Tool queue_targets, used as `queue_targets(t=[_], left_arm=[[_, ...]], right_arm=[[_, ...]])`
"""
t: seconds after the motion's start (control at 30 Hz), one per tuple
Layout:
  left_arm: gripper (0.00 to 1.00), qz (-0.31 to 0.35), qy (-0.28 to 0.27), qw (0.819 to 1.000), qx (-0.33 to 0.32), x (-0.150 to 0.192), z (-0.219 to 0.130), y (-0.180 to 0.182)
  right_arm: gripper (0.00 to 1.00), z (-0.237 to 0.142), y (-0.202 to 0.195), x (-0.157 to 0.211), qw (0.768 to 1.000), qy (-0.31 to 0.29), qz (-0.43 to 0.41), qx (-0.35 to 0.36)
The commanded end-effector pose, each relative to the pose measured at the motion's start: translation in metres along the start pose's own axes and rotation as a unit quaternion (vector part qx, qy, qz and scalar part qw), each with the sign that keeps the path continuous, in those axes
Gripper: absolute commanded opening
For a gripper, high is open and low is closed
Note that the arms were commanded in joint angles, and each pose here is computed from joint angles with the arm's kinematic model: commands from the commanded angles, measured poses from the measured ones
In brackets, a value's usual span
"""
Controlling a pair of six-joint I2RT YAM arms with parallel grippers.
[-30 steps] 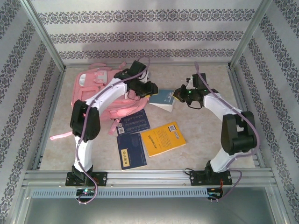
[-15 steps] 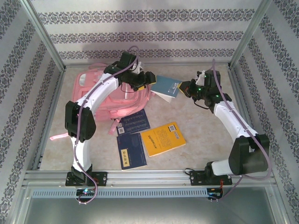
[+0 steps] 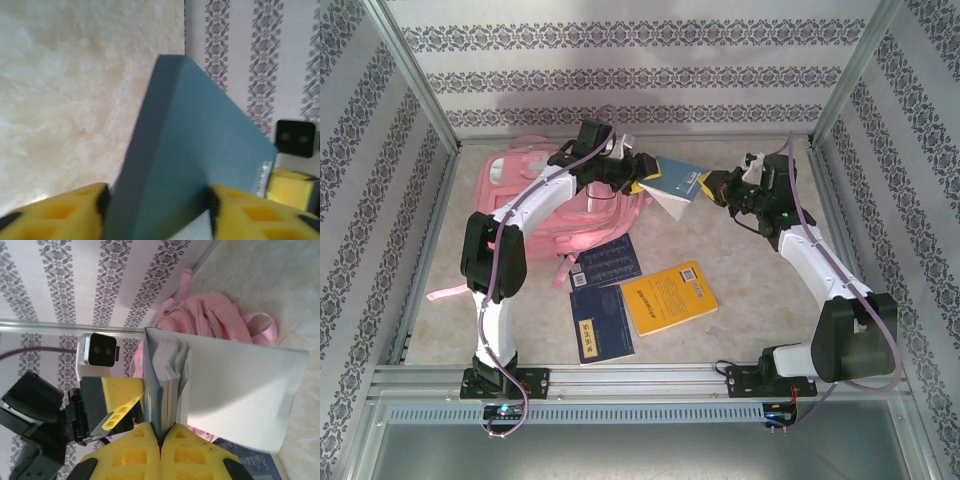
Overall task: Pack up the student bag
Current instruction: Pass the loose stationery.
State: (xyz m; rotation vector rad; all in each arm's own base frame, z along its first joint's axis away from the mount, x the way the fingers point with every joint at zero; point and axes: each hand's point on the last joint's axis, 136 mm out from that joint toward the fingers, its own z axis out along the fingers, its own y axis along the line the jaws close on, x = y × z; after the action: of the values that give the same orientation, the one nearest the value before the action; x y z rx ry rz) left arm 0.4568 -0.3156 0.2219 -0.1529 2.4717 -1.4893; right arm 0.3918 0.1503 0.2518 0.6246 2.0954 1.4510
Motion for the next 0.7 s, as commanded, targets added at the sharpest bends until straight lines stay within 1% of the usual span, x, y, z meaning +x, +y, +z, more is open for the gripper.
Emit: queue_targets(t=[0.0, 0.07, 0.17, 0.27, 0.4, 0.43, 0.47, 0.53, 0.57, 0.6, 0.67], left_arm=[[0.37, 0.017, -0.007, 0.997, 0.073, -0.001, -0.009, -0.043], [0.25, 0.018, -0.012, 0.997, 0.079, -0.001, -0.012, -0.046], [0.13, 0.015, -0.017, 0.995, 0.093, -0.002, -0.016, -0.052], [0.07, 0.011, -0.026, 0.994, 0.109, -0.004, -0.023, -0.059], [0.02, 0.006, -0.043, 0.991, 0.127, -0.008, -0.032, -0.071], [0.01, 0.006, -0.047, 0.99, 0.132, -0.008, -0.035, -0.075], [0.0, 0.004, -0.051, 0.989, 0.139, -0.009, -0.038, -0.079], [0.0, 0.001, -0.06, 0.987, 0.15, -0.01, -0.042, -0.085], [0.0, -0.002, -0.063, 0.986, 0.154, -0.01, -0.044, -0.087], [0.0, -0.003, -0.066, 0.985, 0.157, -0.011, -0.046, -0.089], [0.0, -0.006, -0.071, 0.984, 0.165, -0.012, -0.049, -0.094]], right_arm=[[0.0, 0.002, 0.027, 0.005, 0.998, 0.013, -0.019, -0.056], [0.0, 0.004, 0.025, 0.005, 0.998, 0.014, -0.014, -0.054], [0.0, 0.005, 0.021, 0.006, 0.999, 0.014, -0.011, -0.049], [0.0, 0.004, 0.014, 0.006, 0.999, 0.009, -0.011, -0.033], [0.12, 0.002, 0.005, 0.008, 1.0, 0.002, -0.009, -0.018], [0.22, 0.003, 0.004, 0.009, 1.0, 0.002, -0.008, -0.017], [0.38, 0.004, 0.003, 0.01, 1.0, 0.003, -0.008, -0.015], [0.62, 0.007, 0.003, 0.016, 1.0, 0.01, -0.011, -0.016], [0.72, 0.01, 0.003, 0.019, 1.0, 0.014, -0.013, -0.017], [0.8, 0.012, 0.004, 0.022, 1.0, 0.018, -0.014, -0.018], [0.92, 0.017, 0.005, 0.028, 0.999, 0.025, -0.017, -0.018]])
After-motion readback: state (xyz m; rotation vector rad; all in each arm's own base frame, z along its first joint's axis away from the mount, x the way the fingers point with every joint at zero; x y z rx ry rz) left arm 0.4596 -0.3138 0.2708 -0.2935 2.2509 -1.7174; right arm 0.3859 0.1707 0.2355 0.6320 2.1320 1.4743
